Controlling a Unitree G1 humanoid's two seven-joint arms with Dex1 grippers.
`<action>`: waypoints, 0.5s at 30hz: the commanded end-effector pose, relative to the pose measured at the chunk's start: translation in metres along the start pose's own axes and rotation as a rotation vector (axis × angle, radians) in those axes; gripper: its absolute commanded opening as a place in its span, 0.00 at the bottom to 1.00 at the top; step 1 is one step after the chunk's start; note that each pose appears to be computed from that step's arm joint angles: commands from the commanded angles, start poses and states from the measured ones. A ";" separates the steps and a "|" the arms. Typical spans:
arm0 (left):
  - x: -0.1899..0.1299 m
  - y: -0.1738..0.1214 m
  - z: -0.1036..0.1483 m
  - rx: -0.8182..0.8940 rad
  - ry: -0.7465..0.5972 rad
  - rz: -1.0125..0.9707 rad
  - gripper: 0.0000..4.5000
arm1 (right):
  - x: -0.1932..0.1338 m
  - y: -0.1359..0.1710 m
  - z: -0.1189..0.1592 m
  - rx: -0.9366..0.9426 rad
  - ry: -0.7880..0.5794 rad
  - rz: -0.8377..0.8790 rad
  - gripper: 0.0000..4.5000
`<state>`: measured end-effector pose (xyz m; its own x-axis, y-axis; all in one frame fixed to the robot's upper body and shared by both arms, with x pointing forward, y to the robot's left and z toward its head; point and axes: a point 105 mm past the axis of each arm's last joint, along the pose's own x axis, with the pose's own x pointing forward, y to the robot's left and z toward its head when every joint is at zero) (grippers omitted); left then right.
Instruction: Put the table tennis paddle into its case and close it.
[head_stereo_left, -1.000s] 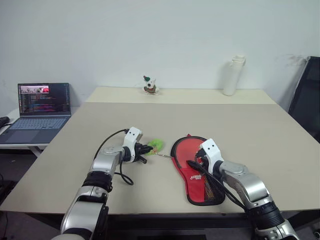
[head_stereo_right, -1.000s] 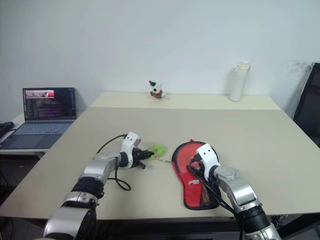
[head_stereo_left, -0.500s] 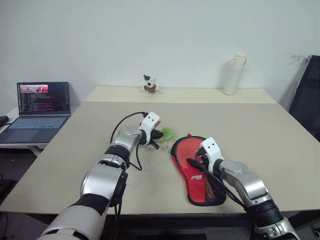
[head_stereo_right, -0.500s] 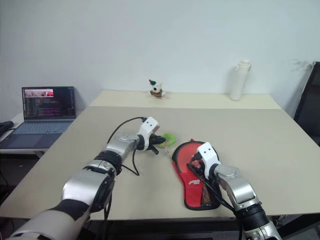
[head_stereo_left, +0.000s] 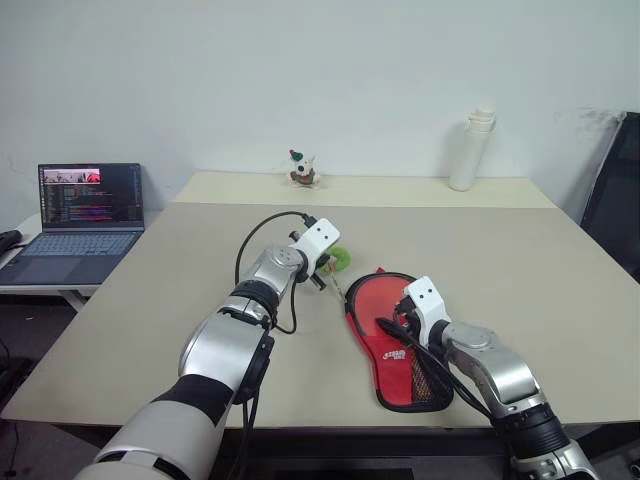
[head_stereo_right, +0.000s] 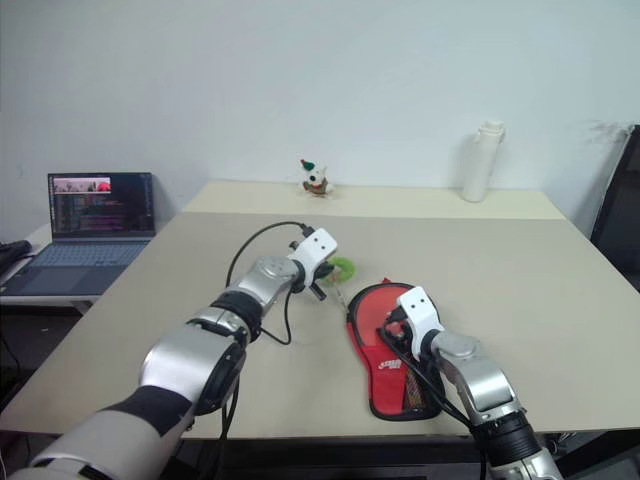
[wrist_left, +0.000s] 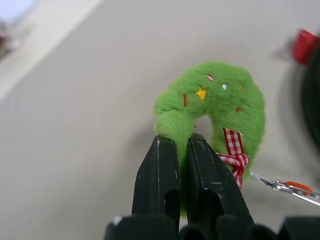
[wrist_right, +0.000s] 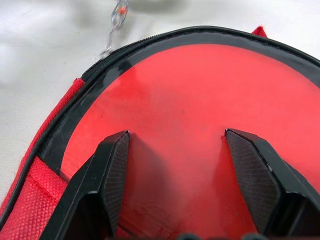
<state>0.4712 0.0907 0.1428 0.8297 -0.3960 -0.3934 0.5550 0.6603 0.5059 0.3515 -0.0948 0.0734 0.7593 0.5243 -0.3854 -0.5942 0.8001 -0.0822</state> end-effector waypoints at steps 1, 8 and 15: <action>-0.001 0.009 0.034 0.069 -0.083 0.053 0.01 | -0.001 0.014 -0.062 0.066 0.214 0.024 0.73; 0.004 -0.005 0.056 0.196 -0.120 0.050 0.01 | -0.007 0.026 -0.069 0.082 0.228 0.038 0.73; 0.008 -0.029 0.094 0.473 -0.191 0.062 0.01 | -0.018 0.040 -0.080 0.111 0.249 0.042 0.73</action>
<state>0.4660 0.0225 0.1637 0.8212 -0.4716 -0.3212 0.5167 0.3759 0.7692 0.3223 -0.0889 0.0685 0.7607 0.5341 -0.3689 -0.5949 0.8010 -0.0670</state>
